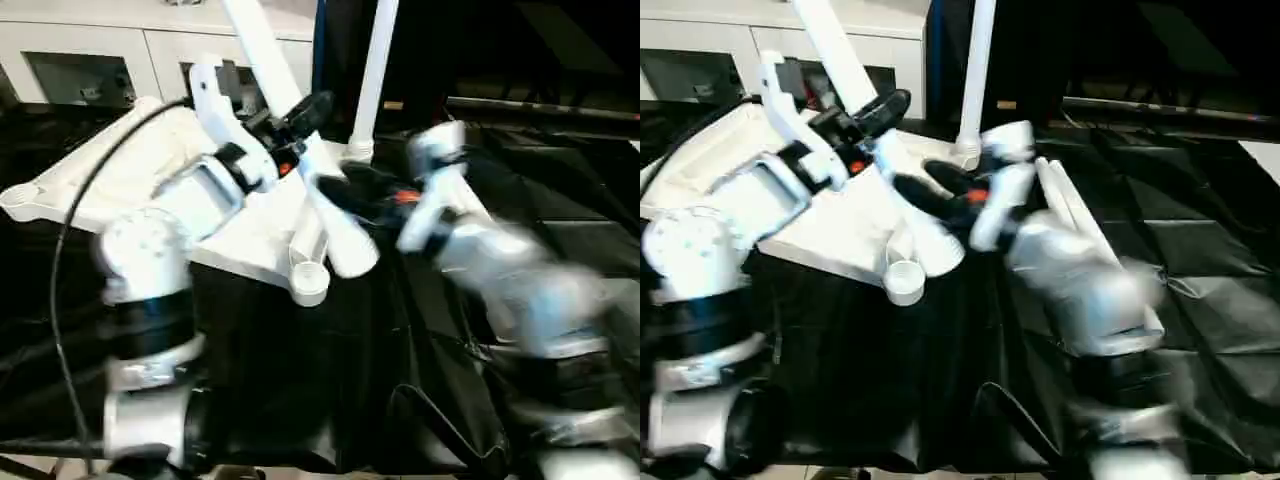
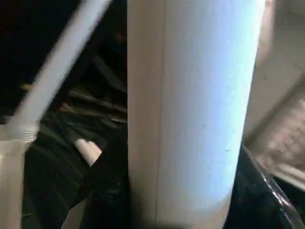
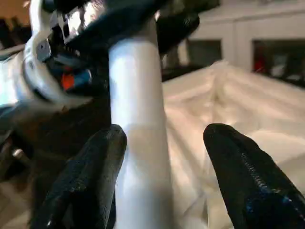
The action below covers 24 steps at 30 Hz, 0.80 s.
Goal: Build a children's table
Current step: Pick table leg
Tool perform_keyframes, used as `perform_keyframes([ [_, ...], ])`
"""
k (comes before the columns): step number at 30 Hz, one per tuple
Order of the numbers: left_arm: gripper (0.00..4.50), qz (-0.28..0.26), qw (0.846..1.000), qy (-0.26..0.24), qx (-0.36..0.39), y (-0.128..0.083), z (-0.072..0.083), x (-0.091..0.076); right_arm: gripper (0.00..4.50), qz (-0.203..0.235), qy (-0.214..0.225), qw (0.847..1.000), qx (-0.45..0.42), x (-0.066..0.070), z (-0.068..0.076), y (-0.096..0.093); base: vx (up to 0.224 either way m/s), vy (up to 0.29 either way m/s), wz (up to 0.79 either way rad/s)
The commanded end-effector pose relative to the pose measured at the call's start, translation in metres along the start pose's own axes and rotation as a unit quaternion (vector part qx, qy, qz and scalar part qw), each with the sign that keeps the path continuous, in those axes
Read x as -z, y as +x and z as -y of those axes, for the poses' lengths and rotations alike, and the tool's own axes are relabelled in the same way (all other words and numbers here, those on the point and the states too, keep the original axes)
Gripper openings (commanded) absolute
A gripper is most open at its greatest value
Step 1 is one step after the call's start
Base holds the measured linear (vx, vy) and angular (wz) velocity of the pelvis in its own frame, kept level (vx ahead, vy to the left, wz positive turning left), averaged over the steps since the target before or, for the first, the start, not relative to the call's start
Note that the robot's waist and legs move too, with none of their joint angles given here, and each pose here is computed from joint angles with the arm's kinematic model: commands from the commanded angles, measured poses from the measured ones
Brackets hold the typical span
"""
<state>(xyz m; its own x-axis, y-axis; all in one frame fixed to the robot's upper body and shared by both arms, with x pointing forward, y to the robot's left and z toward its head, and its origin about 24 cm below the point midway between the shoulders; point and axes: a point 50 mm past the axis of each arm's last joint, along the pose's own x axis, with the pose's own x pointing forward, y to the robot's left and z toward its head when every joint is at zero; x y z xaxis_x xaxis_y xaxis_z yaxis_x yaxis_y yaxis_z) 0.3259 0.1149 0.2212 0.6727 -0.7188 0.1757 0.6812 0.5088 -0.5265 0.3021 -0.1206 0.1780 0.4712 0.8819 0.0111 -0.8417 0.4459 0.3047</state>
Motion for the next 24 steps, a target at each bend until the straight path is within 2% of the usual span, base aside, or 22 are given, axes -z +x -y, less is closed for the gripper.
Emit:
perform_keyframes([
  [1, 1.84, -0.023, 0.999, 0.006, 0.048, 0.006, 0.012, 0.002, 2.96, -0.011, 0.024, 0.999, -0.031, 0.000, -0.003, 0.001, 0.000, 0.000, 0.00],
  [5, 1.84, -0.044, 0.992, 0.027, 0.118, 0.004, 0.027, -0.003, 2.96, -0.060, 0.044, 0.996, -0.052, 0.004, -0.007, -0.002, 0.000, 0.000, 0.00],
  [10, 1.84, -0.056, 0.988, 0.042, 0.135, 0.007, 0.030, -0.002, 2.96, -0.077, 0.076, 0.990, -0.093, 0.009, -0.014, -0.002, 0.000, 0.000, 0.00],
  [13, 1.84, -0.069, 0.983, 0.052, 0.161, 0.008, 0.035, 0.001, 2.96, -0.118, 0.076, 0.985, -0.096, 0.019, -0.015, -0.002, 0.000, 0.000, 0.00],
  [24, 1.84, -0.109, 0.968, 0.067, 0.218, 0.009, 0.043, 0.005, 2.96, -0.142, 0.076, 0.981, -0.111, 0.019, -0.015, 0.000, 0.000, 0.000, 0.00],
])
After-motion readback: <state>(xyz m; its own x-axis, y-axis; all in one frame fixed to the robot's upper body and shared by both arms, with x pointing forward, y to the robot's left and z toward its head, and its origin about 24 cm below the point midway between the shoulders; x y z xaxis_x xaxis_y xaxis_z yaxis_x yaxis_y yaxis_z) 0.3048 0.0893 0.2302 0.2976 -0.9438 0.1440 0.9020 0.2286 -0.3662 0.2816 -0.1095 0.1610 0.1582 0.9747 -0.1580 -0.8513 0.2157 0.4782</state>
